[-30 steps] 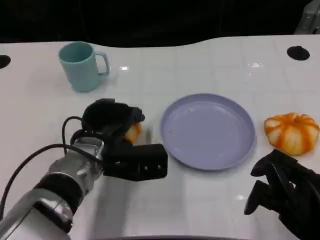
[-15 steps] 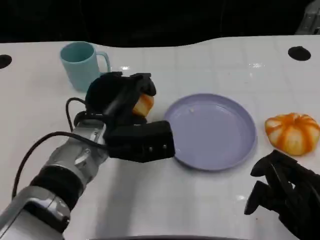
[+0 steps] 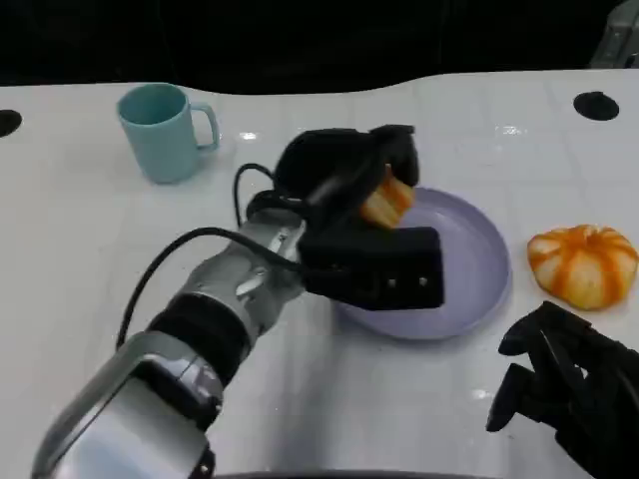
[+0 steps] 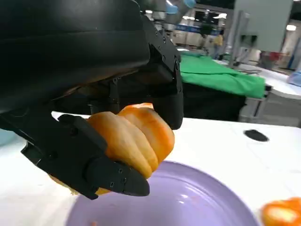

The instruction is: Grasp the bread from the table and place it into the plate.

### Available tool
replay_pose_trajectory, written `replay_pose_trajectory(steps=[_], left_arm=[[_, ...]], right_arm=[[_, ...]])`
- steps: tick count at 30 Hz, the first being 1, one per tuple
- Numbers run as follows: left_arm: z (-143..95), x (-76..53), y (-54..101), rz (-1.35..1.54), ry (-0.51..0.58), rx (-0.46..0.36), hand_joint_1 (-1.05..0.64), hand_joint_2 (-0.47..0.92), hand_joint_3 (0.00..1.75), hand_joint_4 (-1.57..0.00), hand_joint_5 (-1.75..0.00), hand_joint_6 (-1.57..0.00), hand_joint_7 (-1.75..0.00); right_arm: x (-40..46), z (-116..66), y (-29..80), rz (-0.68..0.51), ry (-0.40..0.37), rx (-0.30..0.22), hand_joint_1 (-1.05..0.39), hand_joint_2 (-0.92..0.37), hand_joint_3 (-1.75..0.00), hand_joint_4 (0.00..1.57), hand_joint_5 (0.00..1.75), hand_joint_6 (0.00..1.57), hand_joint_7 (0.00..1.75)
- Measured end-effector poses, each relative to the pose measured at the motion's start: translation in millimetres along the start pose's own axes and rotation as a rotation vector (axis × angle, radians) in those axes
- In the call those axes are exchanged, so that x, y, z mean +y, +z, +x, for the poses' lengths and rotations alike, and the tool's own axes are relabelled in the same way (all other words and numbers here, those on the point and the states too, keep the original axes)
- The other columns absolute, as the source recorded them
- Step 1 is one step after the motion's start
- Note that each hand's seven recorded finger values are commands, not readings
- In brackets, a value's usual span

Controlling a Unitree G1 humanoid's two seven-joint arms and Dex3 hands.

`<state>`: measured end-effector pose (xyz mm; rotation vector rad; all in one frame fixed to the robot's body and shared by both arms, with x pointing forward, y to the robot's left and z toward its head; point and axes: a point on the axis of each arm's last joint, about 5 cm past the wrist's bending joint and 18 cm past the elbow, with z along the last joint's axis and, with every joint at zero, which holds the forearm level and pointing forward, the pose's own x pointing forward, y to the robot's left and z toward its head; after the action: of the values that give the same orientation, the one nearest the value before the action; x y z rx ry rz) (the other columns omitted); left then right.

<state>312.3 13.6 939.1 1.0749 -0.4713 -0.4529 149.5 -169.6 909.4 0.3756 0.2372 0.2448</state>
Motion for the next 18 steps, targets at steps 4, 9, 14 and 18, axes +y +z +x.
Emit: replay_pose_trajectory(steps=[4,9,14,18], left_arm=[[3,-6.9,10.6,-0.009,-0.036,-0.025,-0.21,0.62,0.7,-0.95,-1.75,-0.92,-1.0],[2,-16.1,18.1,-0.004,-0.077,-0.04,-0.2,0.68,0.59,-0.93,-1.75,-0.9,-1.0],[4,-20.5,23.6,0.002,-0.104,-0.045,-0.17,0.74,0.51,-0.88,-1.75,-0.89,-0.97],[6,-21.9,27.3,0.004,-0.134,-0.036,-0.16,0.77,0.46,-0.85,-1.75,-0.84,-0.97]], right_arm=[[1.1,-0.1,-0.5,-0.005,-0.001,0.003,-0.45,-0.92,-0.38,0.65,1.75,0.5,1.59],[2.9,0.1,-0.6,-0.009,0.002,0.004,-0.44,-0.92,-0.39,0.64,1.75,0.5,1.6],[4.2,0.5,-1.0,-0.017,0.006,0.0,-0.44,-0.92,-0.4,0.64,1.75,0.49,1.61],[5.2,-0.1,-1.0,-0.018,0.009,-0.001,-0.44,-0.92,-0.41,0.63,1.75,0.48,1.62]])
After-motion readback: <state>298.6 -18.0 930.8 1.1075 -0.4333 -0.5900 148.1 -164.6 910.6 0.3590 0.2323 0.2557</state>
